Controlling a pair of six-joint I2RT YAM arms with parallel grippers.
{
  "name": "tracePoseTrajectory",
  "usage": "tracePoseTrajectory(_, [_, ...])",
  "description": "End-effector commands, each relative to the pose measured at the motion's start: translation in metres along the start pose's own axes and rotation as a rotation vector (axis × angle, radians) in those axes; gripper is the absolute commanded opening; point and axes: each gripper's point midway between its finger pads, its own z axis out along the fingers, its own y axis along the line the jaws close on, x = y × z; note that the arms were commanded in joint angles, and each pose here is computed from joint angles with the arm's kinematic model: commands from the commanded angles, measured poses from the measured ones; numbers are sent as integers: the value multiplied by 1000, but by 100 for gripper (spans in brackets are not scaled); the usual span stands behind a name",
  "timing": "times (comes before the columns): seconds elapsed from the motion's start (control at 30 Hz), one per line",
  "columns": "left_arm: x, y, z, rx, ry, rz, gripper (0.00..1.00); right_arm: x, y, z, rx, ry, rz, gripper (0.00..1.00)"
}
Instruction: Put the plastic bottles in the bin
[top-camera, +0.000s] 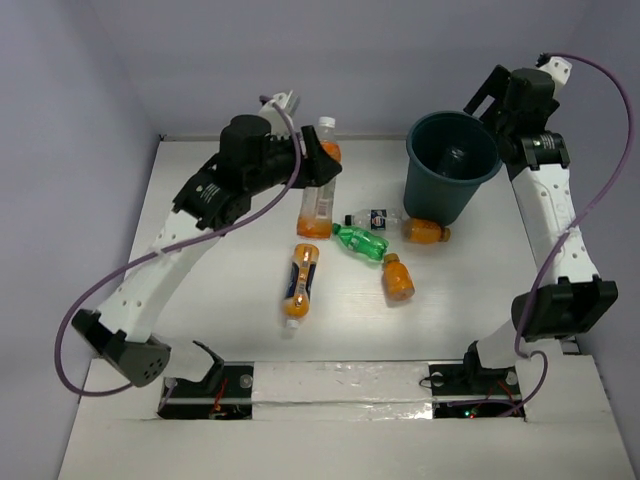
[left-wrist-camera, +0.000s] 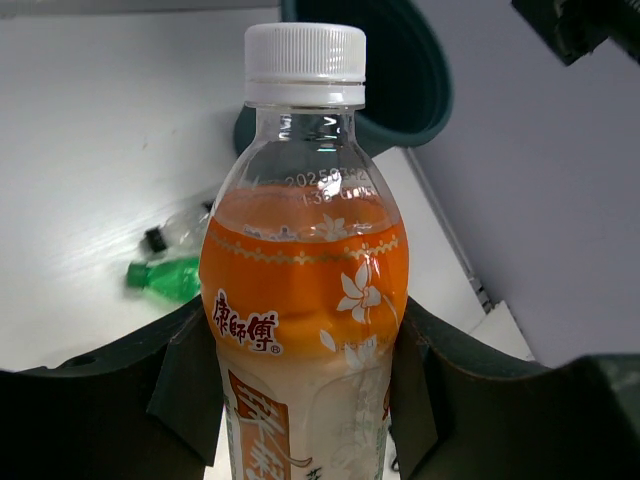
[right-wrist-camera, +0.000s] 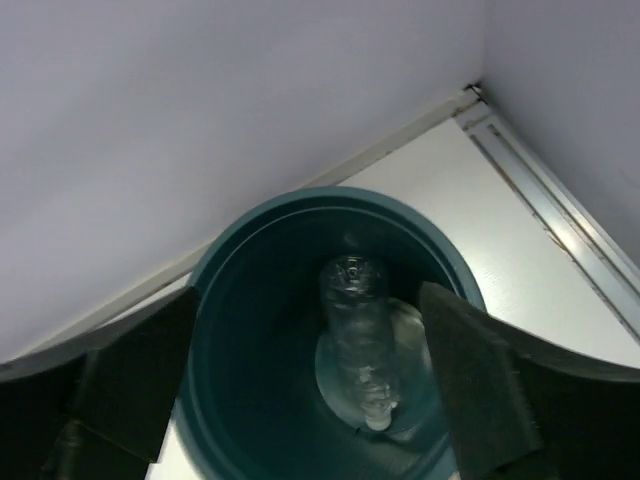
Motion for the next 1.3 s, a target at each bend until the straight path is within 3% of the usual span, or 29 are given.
tracePoseTrajectory(0.0, [-37, -37, 8, 70, -102, 60, 36, -35, 15, -49, -137, -63, 82, 90])
tracePoseTrajectory(0.03, [-51, -52, 7, 97, -135, 68, 36, -52, 16, -73, -183, -109, 106, 83])
tracePoseTrajectory(0.07, [-46, -58, 23, 104, -113, 72, 36, -39, 13, -77, -194, -86, 105, 68])
tracePoseTrajectory(0.1, [-50, -64, 28, 111, -121, 73, 36, -37, 12, -88, -223, -85, 114, 48])
tracePoseTrajectory(0.13, [-65, -79, 25, 140, -158, 78, 36, -34, 11, -100, -249, -81, 137, 19])
tracePoseTrajectory(0.17, [-62, -81, 45, 136, -145, 74, 35, -47, 8, -130, -300, -133, 164, 12])
tracePoseTrajectory(0.23, [-73, -101, 62, 172, -174, 73, 35, -17, -3, -140, -313, -81, 181, 3])
tracePoseTrajectory(0.33, [-100, -131, 69, 232, -257, 55, 35, 18, -18, -176, -383, -28, 208, 2])
tracePoseTrajectory(0.57, [-112, -151, 151, 263, -444, -72, 34, 86, -40, -241, -497, 113, 236, 2])
tracePoseTrajectory(0.73, [-126, -155, 182, 229, -660, -108, 33, 98, -48, -274, -554, 142, 227, 2])
tracePoseTrajectory(1.1, [-114, -140, 230, 227, -850, -221, 34, 128, -69, -313, -607, 231, 162, 2])
tracePoseTrajectory(1.27, [-110, -131, 241, 200, -892, -176, 48, 129, -80, -321, -590, 230, 109, 2])
